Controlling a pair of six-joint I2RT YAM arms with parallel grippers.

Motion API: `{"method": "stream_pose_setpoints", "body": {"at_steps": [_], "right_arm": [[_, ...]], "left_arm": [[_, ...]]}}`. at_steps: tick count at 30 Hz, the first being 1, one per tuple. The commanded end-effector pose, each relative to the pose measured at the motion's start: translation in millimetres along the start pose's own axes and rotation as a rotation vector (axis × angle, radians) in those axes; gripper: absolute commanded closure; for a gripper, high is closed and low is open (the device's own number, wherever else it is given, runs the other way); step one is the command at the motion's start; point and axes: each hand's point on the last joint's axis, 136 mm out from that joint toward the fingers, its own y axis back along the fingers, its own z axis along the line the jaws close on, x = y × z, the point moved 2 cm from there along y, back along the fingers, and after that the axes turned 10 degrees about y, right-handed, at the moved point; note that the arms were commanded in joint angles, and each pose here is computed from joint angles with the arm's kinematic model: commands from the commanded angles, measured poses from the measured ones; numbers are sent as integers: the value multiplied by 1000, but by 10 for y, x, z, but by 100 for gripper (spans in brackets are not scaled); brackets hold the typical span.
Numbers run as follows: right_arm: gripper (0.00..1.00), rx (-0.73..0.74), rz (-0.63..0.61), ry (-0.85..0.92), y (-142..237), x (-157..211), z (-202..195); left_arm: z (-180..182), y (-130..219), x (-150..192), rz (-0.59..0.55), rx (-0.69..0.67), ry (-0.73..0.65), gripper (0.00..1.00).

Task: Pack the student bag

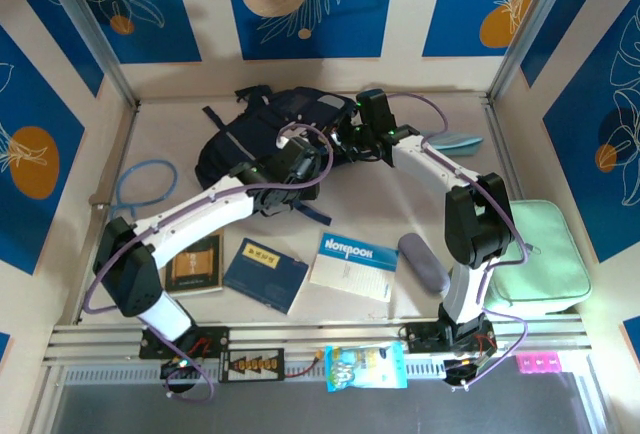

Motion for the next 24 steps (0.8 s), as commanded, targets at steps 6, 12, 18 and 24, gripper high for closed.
{"method": "stream_pose_setpoints", "body": {"at_steps": [6,12,18,24], "right_arm": [[100,-220,86,59,268,131,584],[100,-242,101,51,280,149,624],[100,-238,104,44,279,146,603],[100,-264,125,24,280,164,610]], "left_arm": [[62,-53,-198,-88,-110,69,75],[199,-208,-250,-130,-240,-4,79],[199,-293,-300,-153,-274,-30,79],[161,-305,-390,-185,-269,-60,79]]}}
